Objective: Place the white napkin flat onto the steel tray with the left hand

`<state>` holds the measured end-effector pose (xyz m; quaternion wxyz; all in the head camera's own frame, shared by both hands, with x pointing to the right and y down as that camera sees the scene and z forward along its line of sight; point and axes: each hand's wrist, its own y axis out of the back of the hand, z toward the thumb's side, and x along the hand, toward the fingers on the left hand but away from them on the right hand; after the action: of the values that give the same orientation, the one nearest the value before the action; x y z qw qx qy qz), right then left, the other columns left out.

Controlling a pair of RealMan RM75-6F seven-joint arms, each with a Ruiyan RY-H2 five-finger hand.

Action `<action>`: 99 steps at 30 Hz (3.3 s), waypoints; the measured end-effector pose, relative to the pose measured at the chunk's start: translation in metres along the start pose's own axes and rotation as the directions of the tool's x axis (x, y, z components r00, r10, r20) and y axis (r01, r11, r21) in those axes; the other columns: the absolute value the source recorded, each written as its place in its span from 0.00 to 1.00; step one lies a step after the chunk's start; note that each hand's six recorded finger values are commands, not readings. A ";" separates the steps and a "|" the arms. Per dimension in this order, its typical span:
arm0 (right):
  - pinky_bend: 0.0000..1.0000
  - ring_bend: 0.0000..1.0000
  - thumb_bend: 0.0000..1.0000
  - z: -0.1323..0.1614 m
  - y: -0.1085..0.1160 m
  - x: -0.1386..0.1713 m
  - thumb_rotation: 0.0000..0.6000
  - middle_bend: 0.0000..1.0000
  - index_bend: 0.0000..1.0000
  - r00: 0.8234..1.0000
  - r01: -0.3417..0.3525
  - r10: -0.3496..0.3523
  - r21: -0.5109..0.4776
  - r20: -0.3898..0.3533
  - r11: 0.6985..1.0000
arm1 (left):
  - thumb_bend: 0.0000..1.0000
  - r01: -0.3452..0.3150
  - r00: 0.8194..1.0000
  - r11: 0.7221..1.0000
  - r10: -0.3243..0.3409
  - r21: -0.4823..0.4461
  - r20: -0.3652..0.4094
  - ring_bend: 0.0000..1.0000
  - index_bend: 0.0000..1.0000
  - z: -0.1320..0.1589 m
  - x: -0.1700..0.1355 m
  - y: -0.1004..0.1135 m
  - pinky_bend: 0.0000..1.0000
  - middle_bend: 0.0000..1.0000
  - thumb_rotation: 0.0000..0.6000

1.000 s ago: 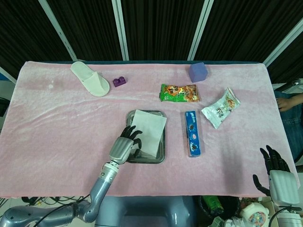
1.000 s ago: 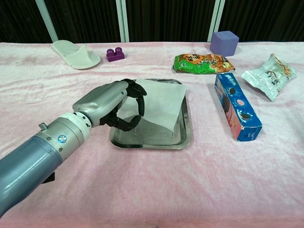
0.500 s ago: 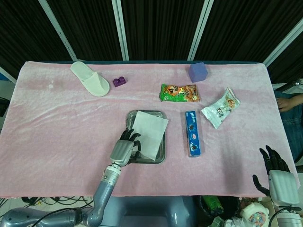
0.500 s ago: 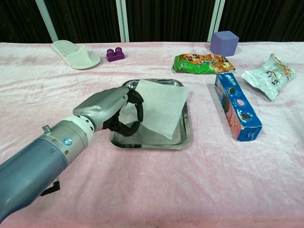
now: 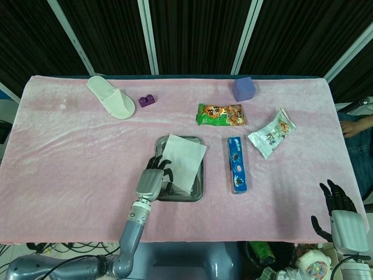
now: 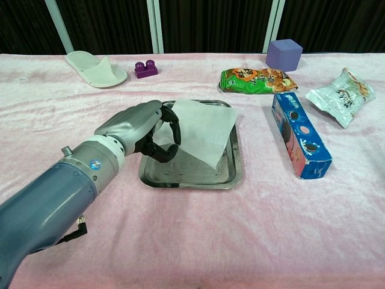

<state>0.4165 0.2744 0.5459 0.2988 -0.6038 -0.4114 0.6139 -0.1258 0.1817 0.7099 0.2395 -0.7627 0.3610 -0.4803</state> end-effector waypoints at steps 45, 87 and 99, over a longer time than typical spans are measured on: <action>0.16 0.05 0.31 -0.002 0.001 0.001 1.00 0.00 0.00 1.000 -0.003 0.003 -0.001 0.008 1.000 | 0.39 0.081 0.997 0.985 -0.077 -0.152 0.031 0.00 0.36 0.030 0.002 -0.015 0.00 0.17 1.00; 0.16 0.05 0.31 -0.003 -0.001 0.002 1.00 0.00 0.00 1.000 -0.022 0.022 -0.005 0.019 1.000 | 0.31 0.115 0.945 0.906 -0.226 0.406 0.235 0.07 0.24 -0.026 0.085 0.019 0.17 0.19 1.00; 0.16 0.05 0.31 -0.004 -0.001 0.002 1.00 0.00 0.00 0.999 -0.026 0.026 -0.009 0.023 1.000 | 0.31 0.133 0.946 0.910 -0.235 0.393 0.224 0.07 0.23 -0.021 0.082 0.011 0.20 0.19 1.00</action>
<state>0.4196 0.2775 0.5458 0.2834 -0.6033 -0.4094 0.6230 -0.1257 0.1109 0.7569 0.3796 -0.7915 0.1536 -0.4536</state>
